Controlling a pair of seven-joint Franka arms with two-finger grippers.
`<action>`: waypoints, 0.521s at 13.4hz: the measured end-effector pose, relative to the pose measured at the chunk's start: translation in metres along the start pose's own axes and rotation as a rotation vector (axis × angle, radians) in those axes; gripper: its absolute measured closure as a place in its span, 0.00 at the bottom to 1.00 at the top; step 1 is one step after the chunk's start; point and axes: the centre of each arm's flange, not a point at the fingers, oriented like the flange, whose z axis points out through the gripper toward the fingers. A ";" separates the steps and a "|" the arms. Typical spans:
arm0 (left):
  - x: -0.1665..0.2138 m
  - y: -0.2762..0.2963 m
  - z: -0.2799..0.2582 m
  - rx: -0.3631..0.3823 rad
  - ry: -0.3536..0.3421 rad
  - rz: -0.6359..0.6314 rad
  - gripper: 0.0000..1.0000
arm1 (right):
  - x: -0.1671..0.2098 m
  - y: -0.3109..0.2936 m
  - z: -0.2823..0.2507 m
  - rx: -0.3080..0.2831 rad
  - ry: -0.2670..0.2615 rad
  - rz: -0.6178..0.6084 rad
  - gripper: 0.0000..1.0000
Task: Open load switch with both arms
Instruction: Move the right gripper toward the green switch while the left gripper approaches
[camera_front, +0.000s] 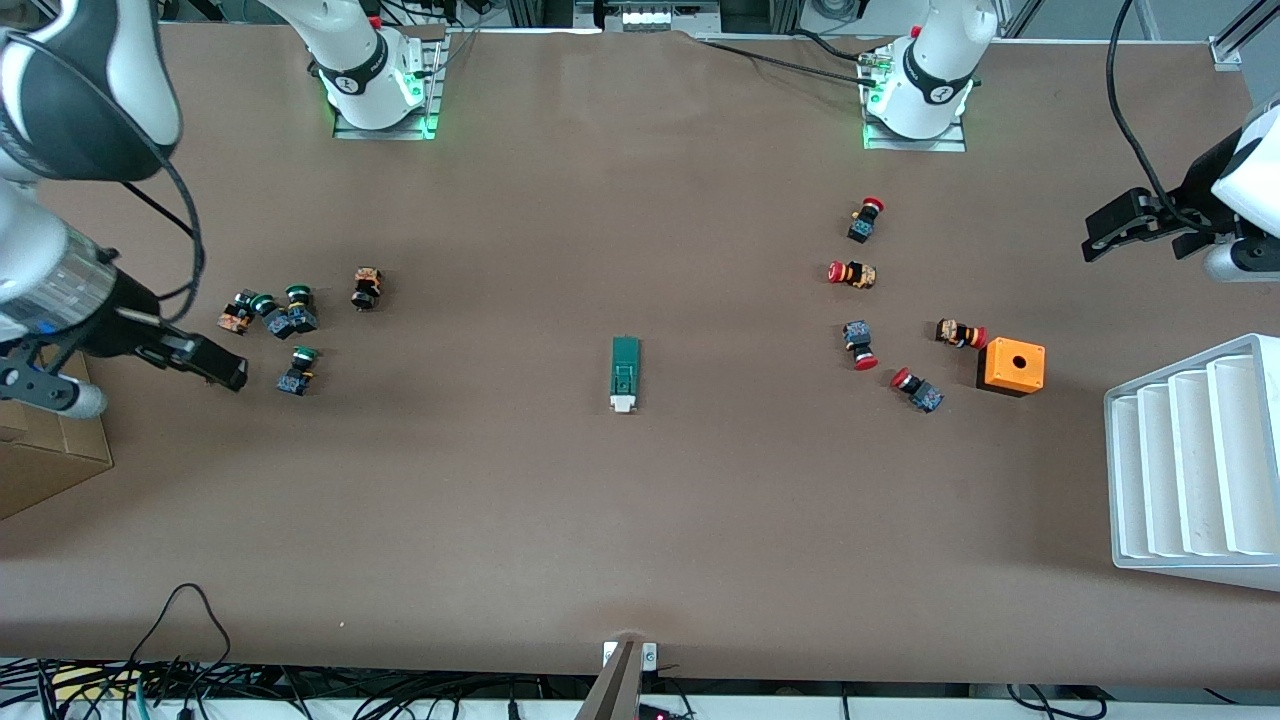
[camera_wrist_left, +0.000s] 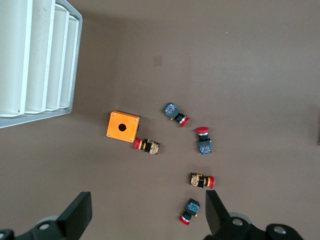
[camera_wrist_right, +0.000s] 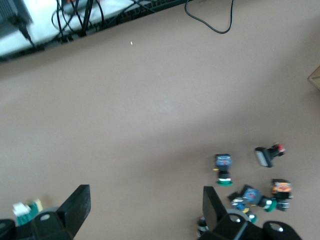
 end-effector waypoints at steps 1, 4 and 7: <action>0.000 0.000 0.000 0.000 0.000 0.000 0.00 | -0.002 -0.007 0.004 0.003 0.002 0.054 0.00; 0.000 0.000 0.000 0.000 -0.001 0.000 0.00 | -0.002 -0.017 0.015 0.077 -0.043 0.141 0.00; 0.000 0.000 0.001 0.000 -0.002 -0.001 0.00 | 0.001 -0.021 0.059 0.092 -0.128 0.172 0.00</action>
